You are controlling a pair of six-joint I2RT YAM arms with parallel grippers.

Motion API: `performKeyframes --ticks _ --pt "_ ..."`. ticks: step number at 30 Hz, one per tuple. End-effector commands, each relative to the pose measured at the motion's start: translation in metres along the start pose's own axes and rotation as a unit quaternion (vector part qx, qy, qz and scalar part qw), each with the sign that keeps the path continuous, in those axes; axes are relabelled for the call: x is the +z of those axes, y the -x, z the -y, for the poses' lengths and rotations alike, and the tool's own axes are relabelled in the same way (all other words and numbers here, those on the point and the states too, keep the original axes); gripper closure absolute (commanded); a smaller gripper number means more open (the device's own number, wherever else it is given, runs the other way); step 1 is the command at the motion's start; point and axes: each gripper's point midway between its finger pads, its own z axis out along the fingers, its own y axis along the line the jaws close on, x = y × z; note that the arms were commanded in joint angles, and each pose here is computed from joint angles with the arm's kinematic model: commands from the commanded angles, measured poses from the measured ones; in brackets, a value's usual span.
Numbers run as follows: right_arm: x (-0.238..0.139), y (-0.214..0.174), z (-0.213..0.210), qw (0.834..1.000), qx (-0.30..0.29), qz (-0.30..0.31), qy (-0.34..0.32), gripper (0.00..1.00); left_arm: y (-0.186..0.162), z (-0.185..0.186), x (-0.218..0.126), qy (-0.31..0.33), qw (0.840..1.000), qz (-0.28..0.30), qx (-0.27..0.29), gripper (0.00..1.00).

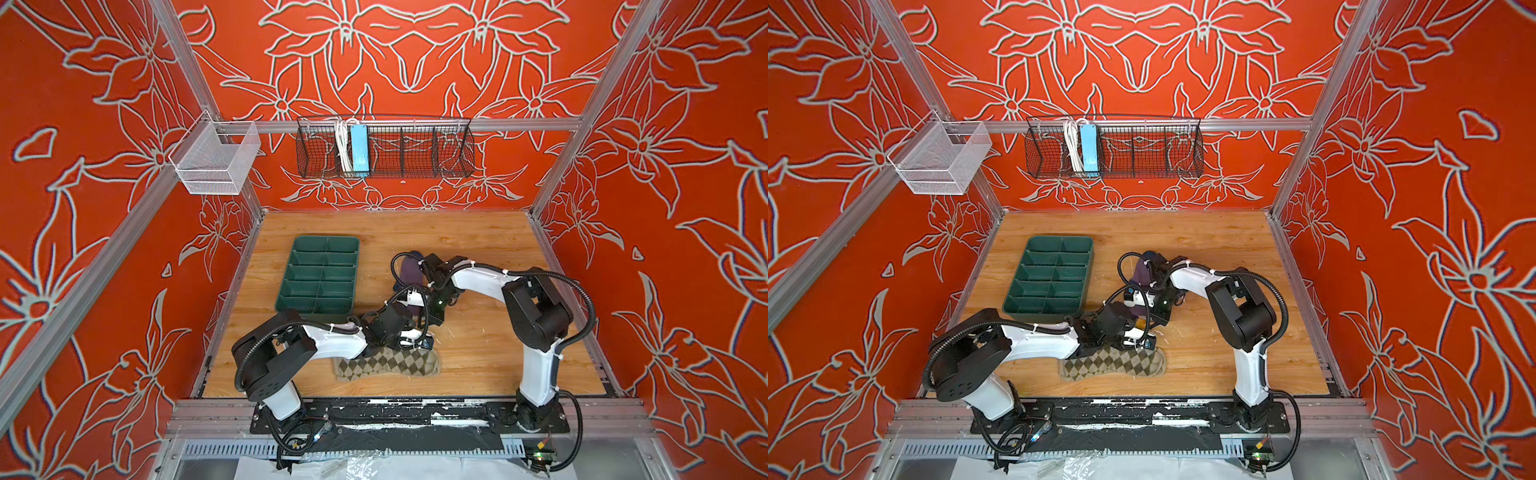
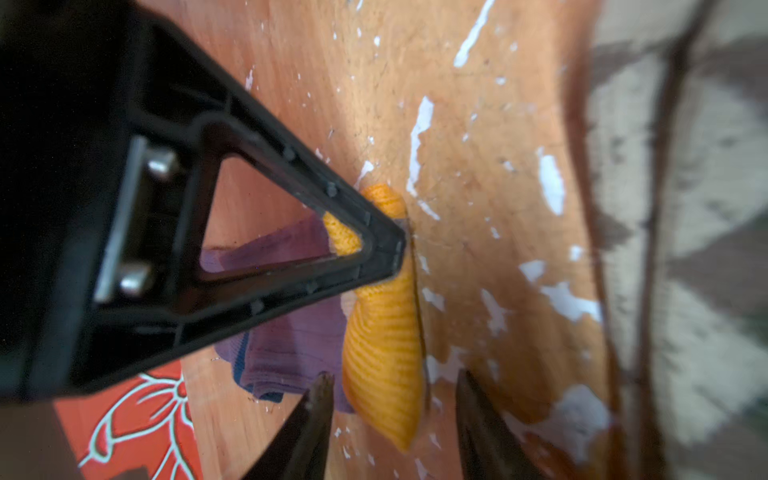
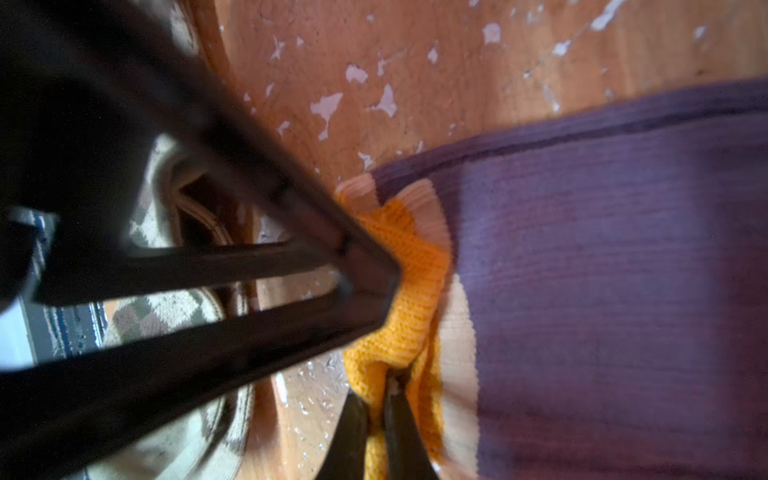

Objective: Roll the socks

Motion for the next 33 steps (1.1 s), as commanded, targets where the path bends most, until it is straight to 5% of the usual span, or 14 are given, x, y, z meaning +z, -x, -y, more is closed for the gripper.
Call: performKeyframes --ticks 1,18,21,28,33 --pt "0.003 -0.013 -0.008 1.0 0.005 -0.022 0.02 0.9 0.0 -0.006 0.008 0.006 1.0 0.001 -0.016 0.56" --pt "-0.005 -0.009 -0.005 1.0 0.004 -0.001 0.005 0.87 -0.01 0.014 0.025 -0.025 0.999 -0.018 -0.045 0.94" --pt "-0.012 -0.006 0.002 0.999 0.007 0.015 -0.029 0.85 -0.016 0.012 0.024 -0.019 0.998 -0.029 -0.051 1.0" --pt "-0.041 -0.005 0.012 0.986 0.009 0.084 -0.144 0.6 -0.042 0.002 0.018 -0.009 0.993 -0.042 -0.111 1.0" --pt "-0.089 0.002 0.032 0.952 0.039 0.148 -0.266 0.57 -0.039 0.007 0.012 -0.084 0.987 -0.026 -0.132 1.0"
